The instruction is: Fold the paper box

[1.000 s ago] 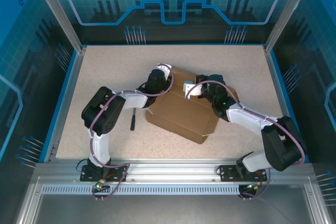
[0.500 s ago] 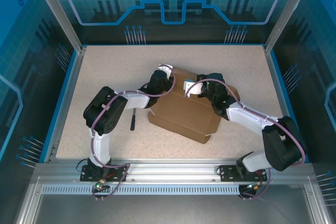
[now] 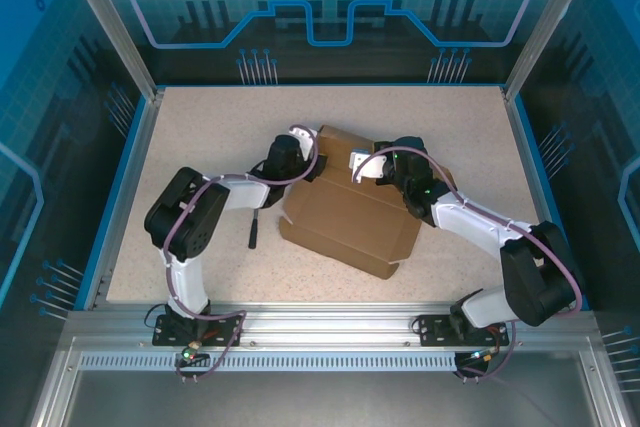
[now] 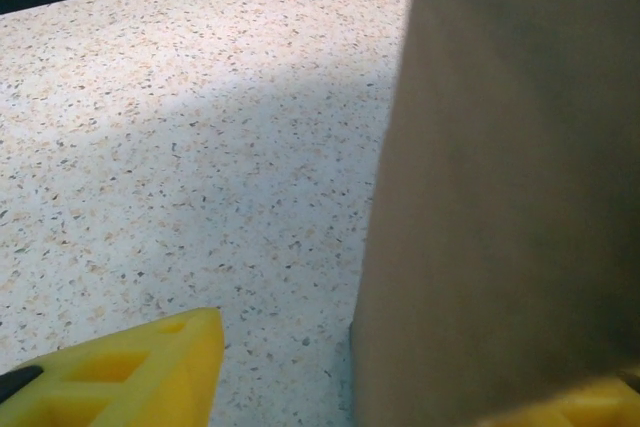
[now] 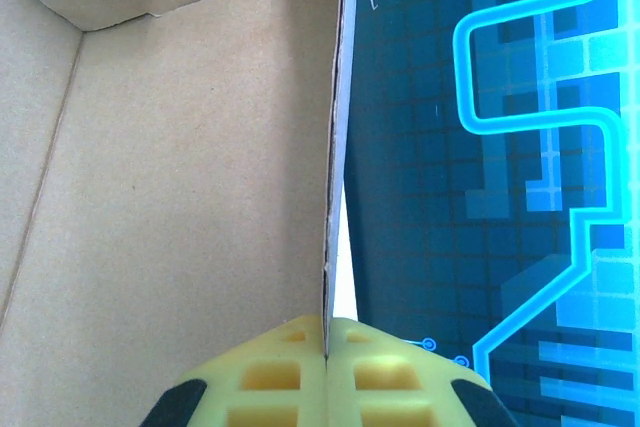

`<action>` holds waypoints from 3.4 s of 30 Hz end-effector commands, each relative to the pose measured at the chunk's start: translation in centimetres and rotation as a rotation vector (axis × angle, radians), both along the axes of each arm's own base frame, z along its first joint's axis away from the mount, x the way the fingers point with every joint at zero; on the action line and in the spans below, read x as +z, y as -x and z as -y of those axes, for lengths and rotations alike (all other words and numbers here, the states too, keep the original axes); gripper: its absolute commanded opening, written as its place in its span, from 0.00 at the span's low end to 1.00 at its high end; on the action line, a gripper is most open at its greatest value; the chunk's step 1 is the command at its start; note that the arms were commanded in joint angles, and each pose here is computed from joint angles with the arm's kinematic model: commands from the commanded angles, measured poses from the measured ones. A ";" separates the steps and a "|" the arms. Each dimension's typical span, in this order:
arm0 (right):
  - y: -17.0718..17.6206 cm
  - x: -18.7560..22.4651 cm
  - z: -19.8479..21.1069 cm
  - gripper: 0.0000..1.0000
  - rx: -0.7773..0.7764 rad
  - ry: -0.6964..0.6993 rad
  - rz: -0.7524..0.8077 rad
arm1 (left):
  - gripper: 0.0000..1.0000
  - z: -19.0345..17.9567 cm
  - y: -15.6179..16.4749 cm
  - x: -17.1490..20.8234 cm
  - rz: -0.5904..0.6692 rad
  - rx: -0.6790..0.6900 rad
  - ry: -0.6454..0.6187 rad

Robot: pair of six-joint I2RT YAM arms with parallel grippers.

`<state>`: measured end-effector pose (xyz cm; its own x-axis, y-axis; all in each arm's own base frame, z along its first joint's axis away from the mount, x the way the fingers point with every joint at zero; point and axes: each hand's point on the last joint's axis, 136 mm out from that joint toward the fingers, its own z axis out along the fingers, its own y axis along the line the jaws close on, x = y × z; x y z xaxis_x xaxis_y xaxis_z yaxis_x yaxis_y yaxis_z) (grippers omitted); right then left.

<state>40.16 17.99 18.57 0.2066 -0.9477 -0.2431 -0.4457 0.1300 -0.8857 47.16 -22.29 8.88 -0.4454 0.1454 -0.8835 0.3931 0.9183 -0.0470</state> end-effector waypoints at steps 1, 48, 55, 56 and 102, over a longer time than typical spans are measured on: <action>-0.1 -0.4 0.0 0.00 0.002 -0.005 -0.039 | 0.59 0.0 -0.2 1.4 -0.001 -0.016 0.070; -0.5 -0.3 0.3 0.00 -0.025 -0.004 -0.051 | 0.58 0.8 -0.2 3.9 0.081 -0.074 0.169; -0.5 -0.3 0.2 0.00 -0.022 -0.006 -0.052 | 0.53 0.9 -0.9 2.9 0.057 -0.088 0.159; -0.4 -0.2 0.2 0.00 -0.021 -0.006 -0.052 | 0.51 0.9 -1.0 2.9 0.057 -0.088 0.159; 1.7 5.1 -4.0 0.88 -0.030 -0.195 -0.088 | 0.00 -2.6 -0.3 3.7 0.101 0.062 0.048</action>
<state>39.45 21.32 21.30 0.1670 -0.9146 -0.3682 -0.5123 0.2386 -0.8250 47.38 -21.02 11.18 -0.3791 0.0978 -0.9202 0.3946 0.9165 -0.0652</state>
